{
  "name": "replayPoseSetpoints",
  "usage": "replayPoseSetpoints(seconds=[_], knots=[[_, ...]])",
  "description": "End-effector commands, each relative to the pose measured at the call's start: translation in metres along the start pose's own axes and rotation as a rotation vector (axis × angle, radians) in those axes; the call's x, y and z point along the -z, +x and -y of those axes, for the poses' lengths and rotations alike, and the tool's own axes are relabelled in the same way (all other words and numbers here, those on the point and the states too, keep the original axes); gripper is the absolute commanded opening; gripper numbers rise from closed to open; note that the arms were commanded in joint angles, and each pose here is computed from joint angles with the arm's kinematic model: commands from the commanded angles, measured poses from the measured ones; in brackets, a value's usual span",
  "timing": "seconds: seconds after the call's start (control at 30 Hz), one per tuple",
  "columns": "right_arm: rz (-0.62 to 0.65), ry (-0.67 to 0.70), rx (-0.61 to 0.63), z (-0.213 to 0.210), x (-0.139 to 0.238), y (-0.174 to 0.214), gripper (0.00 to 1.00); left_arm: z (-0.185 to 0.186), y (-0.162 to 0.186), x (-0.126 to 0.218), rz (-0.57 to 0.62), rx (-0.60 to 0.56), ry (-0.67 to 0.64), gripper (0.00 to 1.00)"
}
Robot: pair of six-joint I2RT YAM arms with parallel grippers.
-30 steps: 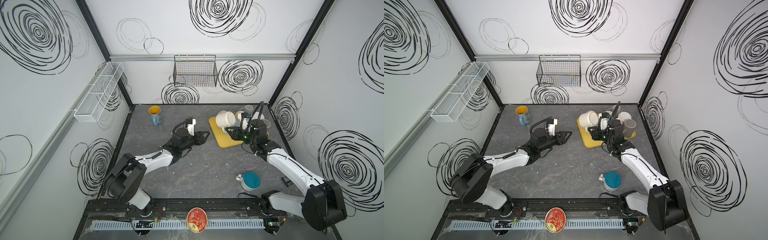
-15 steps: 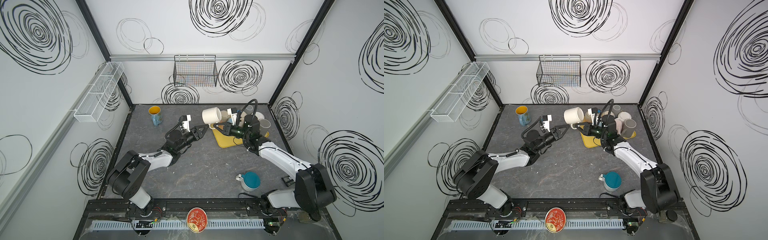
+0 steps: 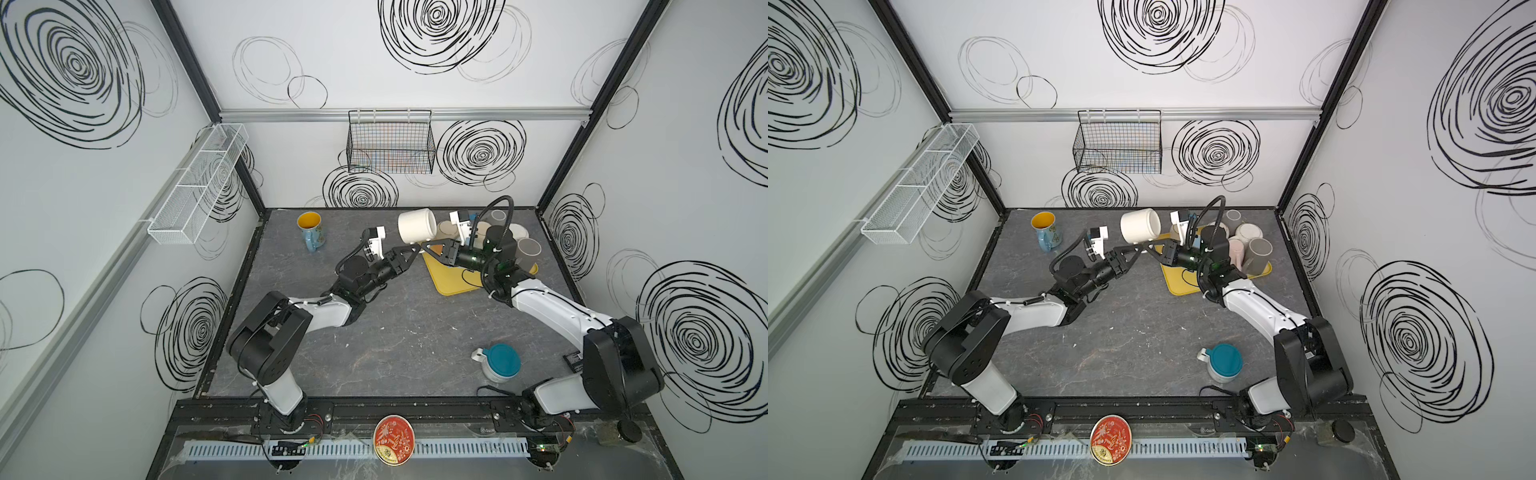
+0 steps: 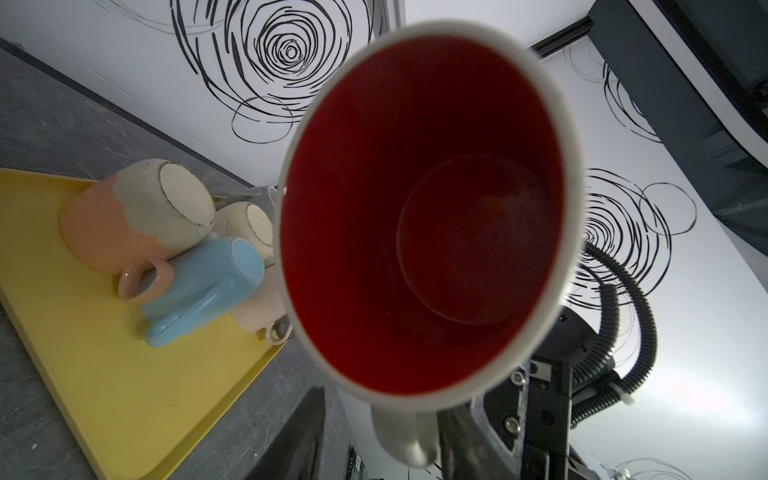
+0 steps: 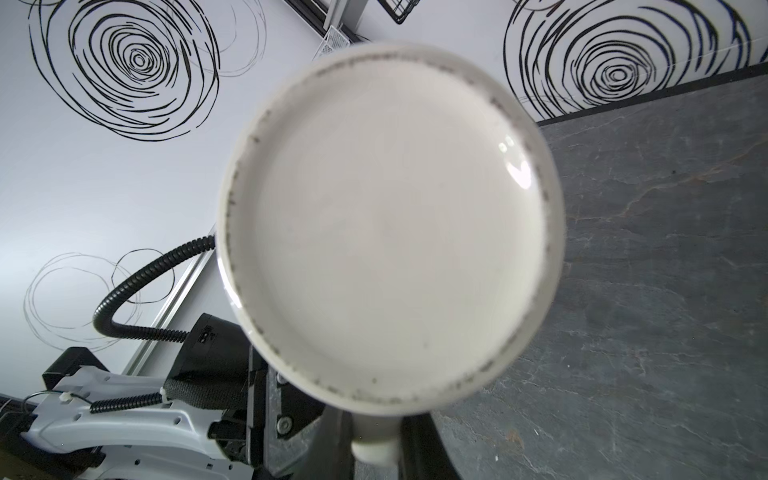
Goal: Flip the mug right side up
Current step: 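Tilt the white mug toward the left gripper while the left gripper grasps it, then carry the white mug away with the left gripper while the right releases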
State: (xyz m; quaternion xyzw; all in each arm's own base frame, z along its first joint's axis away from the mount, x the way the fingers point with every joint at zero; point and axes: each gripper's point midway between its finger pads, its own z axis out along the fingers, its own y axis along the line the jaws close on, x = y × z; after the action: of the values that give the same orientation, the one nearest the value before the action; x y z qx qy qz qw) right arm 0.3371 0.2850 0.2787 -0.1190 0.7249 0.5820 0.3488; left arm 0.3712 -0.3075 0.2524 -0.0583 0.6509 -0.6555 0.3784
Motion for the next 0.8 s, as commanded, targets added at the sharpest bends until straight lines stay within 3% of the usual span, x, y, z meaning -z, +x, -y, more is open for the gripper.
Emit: replayPoseSetpoints(seconds=[0.0,0.2,0.47,0.53,0.63,0.77], knots=[[0.062,-0.146,0.134,-0.048,0.0,-0.027,0.0,0.025,-0.013,-0.004,0.021,-0.012,0.106,0.47],[0.063,-0.176,0.092,-0.048,-0.002,-0.027,0.0,0.054,-0.019,0.001,0.036,-0.006,0.253,0.39],[0.037,-0.147,0.002,-0.031,-0.008,-0.022,0.0,0.08,-0.024,0.015,0.046,-0.02,0.355,0.02],[0.033,-0.121,-0.023,-0.024,-0.009,-0.02,0.02,0.08,-0.026,0.018,0.05,-0.022,0.344,0.0],[0.03,-0.098,-0.041,-0.018,-0.01,-0.018,0.24,0.076,-0.029,0.022,0.059,-0.025,0.323,0.0],[0.029,-0.037,-0.04,-0.009,-0.007,-0.018,0.45,0.062,-0.034,0.026,0.071,-0.018,0.261,0.0]])
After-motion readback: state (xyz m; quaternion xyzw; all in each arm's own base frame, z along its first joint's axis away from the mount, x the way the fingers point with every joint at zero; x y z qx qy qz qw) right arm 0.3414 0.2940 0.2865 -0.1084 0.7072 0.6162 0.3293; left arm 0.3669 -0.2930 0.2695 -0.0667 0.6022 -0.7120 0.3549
